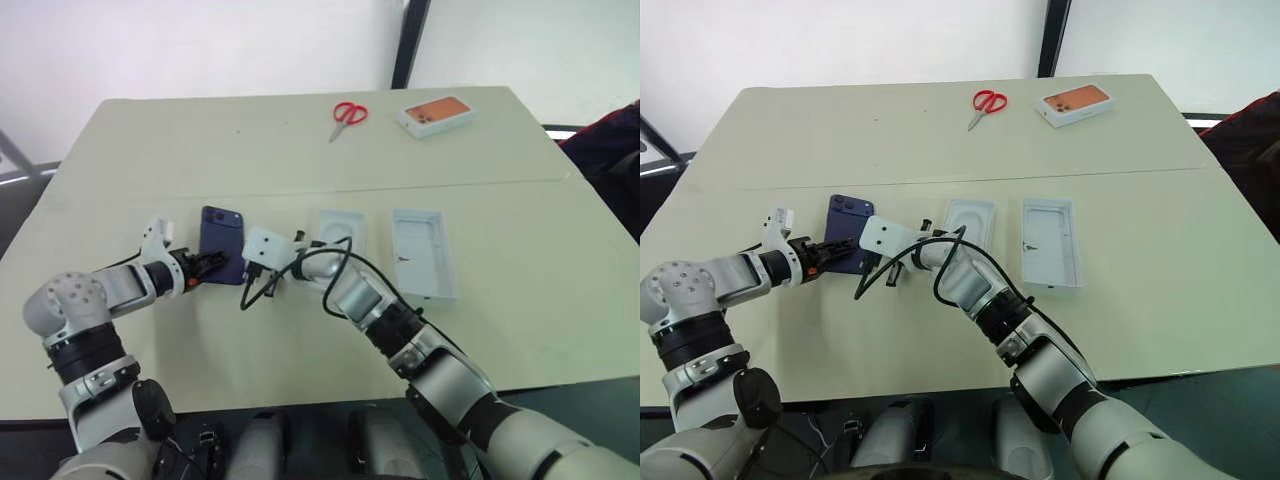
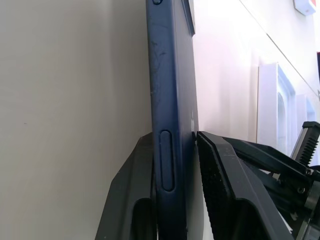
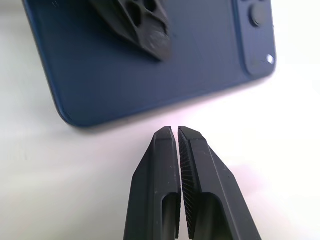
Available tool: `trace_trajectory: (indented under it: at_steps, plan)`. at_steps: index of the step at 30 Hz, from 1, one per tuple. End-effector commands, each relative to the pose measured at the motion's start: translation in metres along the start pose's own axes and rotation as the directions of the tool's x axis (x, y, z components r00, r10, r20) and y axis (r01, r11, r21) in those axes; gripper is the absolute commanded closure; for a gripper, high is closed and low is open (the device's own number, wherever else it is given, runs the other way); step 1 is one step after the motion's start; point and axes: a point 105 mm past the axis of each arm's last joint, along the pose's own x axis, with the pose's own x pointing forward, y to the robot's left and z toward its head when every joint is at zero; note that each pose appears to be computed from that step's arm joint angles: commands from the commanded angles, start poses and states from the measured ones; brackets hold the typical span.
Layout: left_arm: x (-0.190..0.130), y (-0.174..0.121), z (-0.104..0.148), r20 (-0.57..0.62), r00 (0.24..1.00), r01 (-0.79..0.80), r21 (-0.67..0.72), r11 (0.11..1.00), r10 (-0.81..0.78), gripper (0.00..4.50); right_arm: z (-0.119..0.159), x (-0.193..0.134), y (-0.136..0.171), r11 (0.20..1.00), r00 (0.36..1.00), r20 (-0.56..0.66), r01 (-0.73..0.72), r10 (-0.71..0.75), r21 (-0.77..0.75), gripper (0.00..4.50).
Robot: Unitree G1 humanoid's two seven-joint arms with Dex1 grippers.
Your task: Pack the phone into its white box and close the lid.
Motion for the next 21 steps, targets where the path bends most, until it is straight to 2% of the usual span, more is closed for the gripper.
trace_trajectory:
  at_steps: [1,5,10,14,18,21]
  plan:
    - [-0.007,-0.008,0.009,0.047,0.998,0.039,-0.004,0.999,-0.039,3.31,0.026,-0.017,-0.011,0.999,0.996,0.086,0.03,-0.029,-0.02,4.32]
    - [-0.008,-0.016,0.012,0.066,0.995,0.08,-0.019,0.997,-0.078,4.49,0.035,-0.038,-0.021,0.999,0.992,0.119,0.047,-0.045,-0.015,4.32]
    - [-0.006,-0.028,0.013,0.069,0.989,0.134,-0.014,0.991,-0.132,4.49,0.033,-0.067,-0.029,0.998,0.99,0.123,0.07,-0.069,-0.005,4.32]
    - [0.002,-0.053,0.008,0.069,0.97,0.235,-0.003,0.972,-0.234,4.49,0.021,-0.094,-0.033,0.996,0.991,0.102,0.084,-0.084,-0.003,4.32]
    - [0.022,-0.098,-0.011,0.001,0.933,0.359,0.043,0.932,-0.359,4.49,-0.001,-0.132,-0.04,0.996,0.995,0.052,0.089,-0.088,-0.012,4.32]
    - [0.038,-0.124,-0.034,-0.094,0.916,0.396,0.073,0.915,-0.389,4.49,-0.018,-0.158,-0.04,0.996,0.997,0.002,0.084,-0.084,-0.014,4.32]
